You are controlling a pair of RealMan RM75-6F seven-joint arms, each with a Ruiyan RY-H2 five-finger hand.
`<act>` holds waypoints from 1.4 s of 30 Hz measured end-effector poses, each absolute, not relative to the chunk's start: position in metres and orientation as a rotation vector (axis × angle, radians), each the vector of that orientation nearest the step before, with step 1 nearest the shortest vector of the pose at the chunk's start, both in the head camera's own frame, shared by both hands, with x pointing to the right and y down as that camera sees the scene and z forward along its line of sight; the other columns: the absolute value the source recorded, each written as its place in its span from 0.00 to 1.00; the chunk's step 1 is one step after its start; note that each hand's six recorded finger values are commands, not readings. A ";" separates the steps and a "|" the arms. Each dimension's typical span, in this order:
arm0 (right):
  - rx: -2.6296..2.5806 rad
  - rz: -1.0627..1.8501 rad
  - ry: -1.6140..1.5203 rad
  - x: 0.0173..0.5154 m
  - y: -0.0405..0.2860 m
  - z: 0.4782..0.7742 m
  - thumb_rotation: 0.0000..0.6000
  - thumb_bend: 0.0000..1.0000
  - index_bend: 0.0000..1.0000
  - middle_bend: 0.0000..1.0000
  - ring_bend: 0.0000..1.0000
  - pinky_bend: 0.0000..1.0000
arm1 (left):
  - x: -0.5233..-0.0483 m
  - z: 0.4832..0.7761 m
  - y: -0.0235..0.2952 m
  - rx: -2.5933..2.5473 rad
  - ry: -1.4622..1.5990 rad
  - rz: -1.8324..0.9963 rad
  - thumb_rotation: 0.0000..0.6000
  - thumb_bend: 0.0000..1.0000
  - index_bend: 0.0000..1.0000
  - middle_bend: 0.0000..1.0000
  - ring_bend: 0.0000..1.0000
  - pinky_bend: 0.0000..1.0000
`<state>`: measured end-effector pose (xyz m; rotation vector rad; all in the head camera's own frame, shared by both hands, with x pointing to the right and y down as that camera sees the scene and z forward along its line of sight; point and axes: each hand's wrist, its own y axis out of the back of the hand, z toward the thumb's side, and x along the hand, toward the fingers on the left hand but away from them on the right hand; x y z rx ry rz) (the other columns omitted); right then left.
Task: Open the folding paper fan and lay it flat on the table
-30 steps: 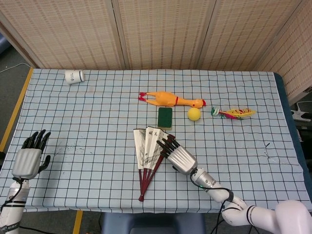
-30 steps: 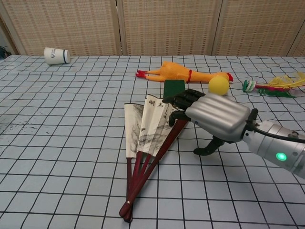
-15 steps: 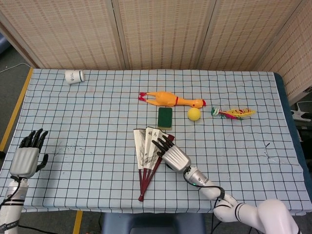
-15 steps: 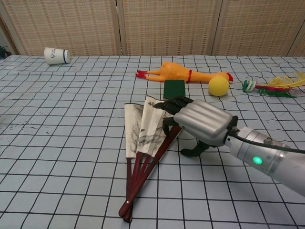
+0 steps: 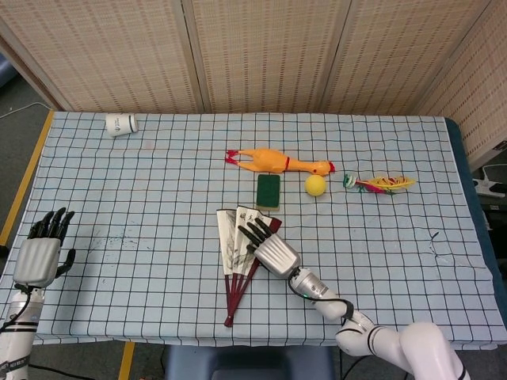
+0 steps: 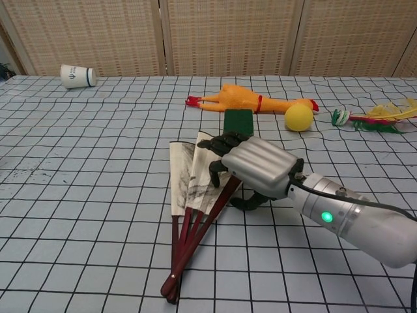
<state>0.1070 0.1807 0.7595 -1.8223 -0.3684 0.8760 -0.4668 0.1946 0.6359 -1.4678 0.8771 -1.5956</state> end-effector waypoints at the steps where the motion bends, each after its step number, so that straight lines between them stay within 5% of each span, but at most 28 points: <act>1: -1.822 0.875 -0.369 0.106 0.180 0.760 1.00 0.32 0.48 0.00 0.00 0.00 | -0.467 0.636 0.195 -1.468 0.877 -1.596 1.00 0.45 0.00 0.00 0.00 0.15; 11: -1.845 0.811 -0.439 0.096 0.175 0.755 1.00 0.59 0.68 0.10 0.00 0.00 | -0.466 0.637 0.196 -1.484 0.877 -1.588 1.00 0.45 0.00 0.00 0.00 0.15; 17: -1.929 0.736 -0.539 0.090 0.168 0.736 1.00 0.61 0.72 0.14 0.00 0.00 | -0.461 0.638 0.196 -1.556 0.905 -1.551 1.00 0.47 0.02 0.00 0.00 0.15; 25: -2.132 0.706 -0.691 0.071 0.141 0.702 1.00 0.61 0.73 0.15 0.00 0.00 | -0.464 0.643 0.189 -1.660 0.987 -1.487 1.00 0.53 0.40 0.00 0.00 0.15; 29: -2.223 0.694 -0.766 0.059 0.122 0.681 1.00 0.61 0.73 0.15 0.00 0.00 | -0.469 0.648 0.186 -1.691 1.019 -1.480 1.00 0.53 0.45 0.01 0.00 0.15; 34: -2.366 0.672 -0.866 0.046 0.106 0.660 1.00 0.61 0.74 0.15 0.00 0.00 | -0.468 0.656 0.187 -1.785 1.081 -1.475 1.00 0.55 0.41 0.00 0.00 0.13; 39: -2.458 0.620 -0.994 0.033 0.087 0.643 1.00 0.61 0.74 0.15 0.00 0.00 | -0.466 0.668 0.193 -1.862 1.068 -1.507 1.00 0.48 0.07 0.00 0.00 0.10; 42: -2.488 0.607 -1.013 0.024 0.082 0.639 1.00 0.61 0.74 0.15 0.00 0.00 | -0.462 0.672 0.194 -1.919 1.099 -1.493 1.00 0.47 0.00 0.00 0.00 0.09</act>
